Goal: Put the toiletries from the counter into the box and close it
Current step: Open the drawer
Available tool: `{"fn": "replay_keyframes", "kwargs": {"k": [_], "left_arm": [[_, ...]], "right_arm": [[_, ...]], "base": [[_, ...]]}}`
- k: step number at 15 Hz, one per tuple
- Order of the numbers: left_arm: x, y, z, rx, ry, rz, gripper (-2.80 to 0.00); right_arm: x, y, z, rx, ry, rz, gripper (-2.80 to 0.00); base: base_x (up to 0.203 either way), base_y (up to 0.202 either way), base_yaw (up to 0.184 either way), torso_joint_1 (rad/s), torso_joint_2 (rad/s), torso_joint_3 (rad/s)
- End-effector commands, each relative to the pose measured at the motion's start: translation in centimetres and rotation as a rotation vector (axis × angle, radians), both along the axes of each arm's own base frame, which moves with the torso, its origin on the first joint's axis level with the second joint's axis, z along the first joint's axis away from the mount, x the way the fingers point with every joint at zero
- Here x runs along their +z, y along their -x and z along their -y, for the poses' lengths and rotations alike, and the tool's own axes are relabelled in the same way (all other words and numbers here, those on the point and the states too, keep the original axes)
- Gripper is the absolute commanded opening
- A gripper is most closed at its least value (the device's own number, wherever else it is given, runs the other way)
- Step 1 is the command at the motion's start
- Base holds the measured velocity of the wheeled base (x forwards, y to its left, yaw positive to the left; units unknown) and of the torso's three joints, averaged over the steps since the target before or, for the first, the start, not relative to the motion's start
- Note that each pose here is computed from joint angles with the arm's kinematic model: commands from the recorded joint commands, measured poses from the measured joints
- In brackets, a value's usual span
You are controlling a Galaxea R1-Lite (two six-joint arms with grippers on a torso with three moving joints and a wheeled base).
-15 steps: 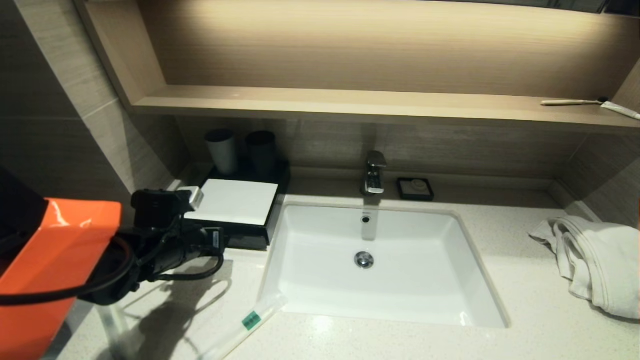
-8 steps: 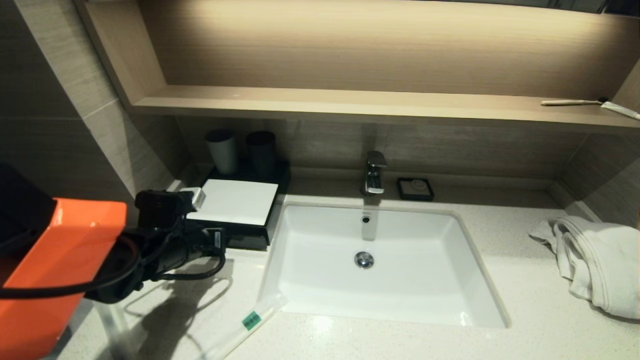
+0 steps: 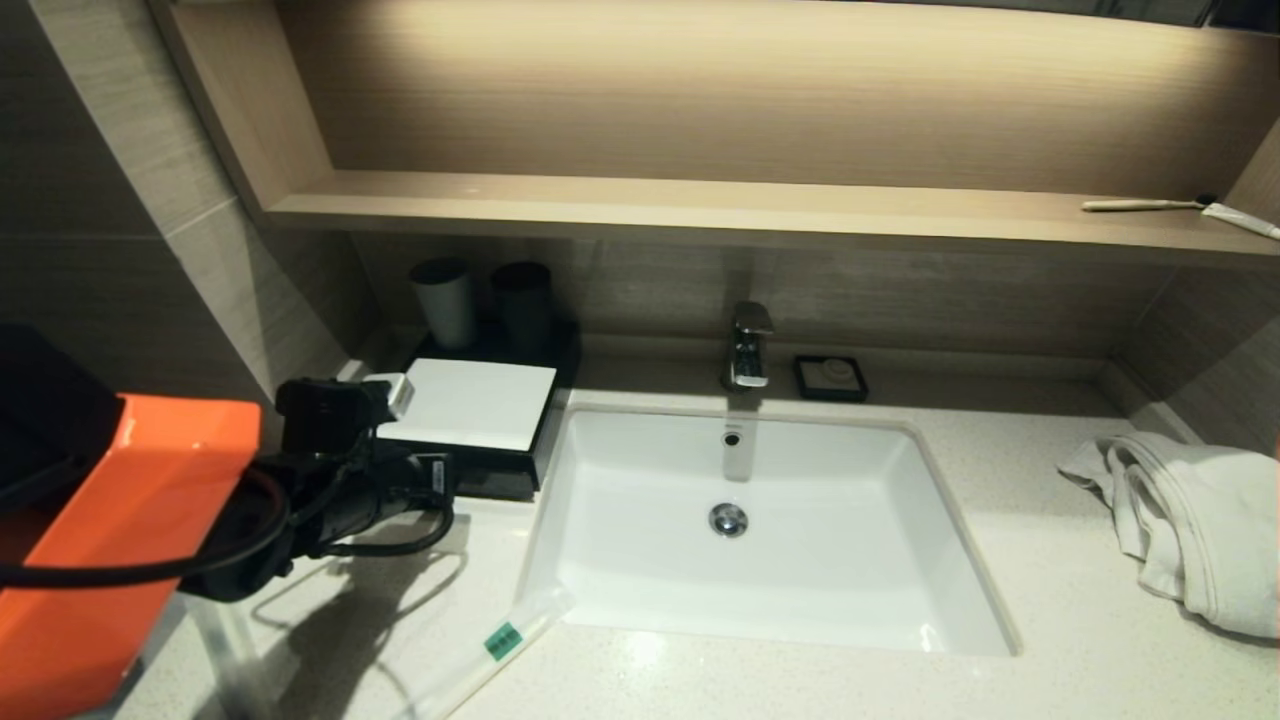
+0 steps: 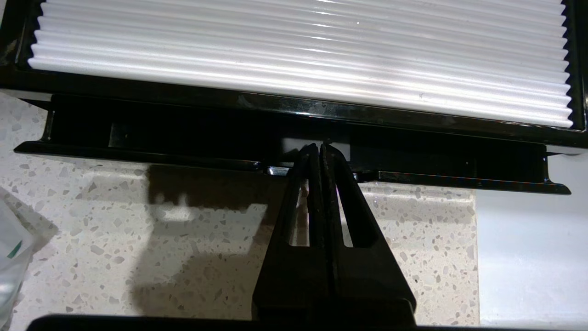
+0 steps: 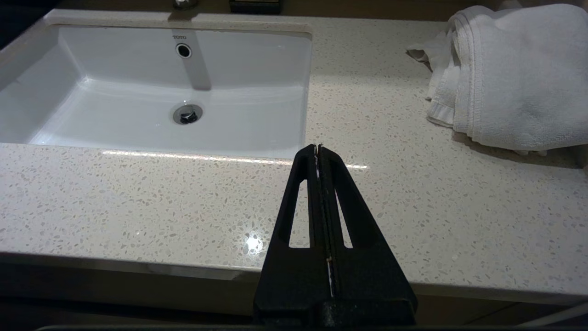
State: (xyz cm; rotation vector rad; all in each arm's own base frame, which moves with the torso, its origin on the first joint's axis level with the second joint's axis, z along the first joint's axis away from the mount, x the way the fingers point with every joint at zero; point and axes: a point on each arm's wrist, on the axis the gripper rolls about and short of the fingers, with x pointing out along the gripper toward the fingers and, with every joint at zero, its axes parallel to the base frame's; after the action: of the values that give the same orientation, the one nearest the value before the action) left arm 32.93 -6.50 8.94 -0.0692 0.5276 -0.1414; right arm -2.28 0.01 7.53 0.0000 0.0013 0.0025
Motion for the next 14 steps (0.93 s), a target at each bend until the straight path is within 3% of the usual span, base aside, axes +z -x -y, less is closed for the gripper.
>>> {"fn": "replay_keyframes", "kwargs": {"k": [1,14], "left_arm": [[-0.02,-0.26,0.05,0.001,0.001,0.005,-2.8],[0.1,-0.52,0.05,0.004,0.002,0.012,-2.8]], "right_arm": [[0.0,0.0,0.0,0.001,0.0,0.0,-2.8],[0.0,0.0,0.0,0.001,0.0,0.0,-2.8]], "base": [[0.0,0.0,0.0,0.0,0.0,0.0],[0.0,0.0,0.0,0.0,0.0,0.0]]}}
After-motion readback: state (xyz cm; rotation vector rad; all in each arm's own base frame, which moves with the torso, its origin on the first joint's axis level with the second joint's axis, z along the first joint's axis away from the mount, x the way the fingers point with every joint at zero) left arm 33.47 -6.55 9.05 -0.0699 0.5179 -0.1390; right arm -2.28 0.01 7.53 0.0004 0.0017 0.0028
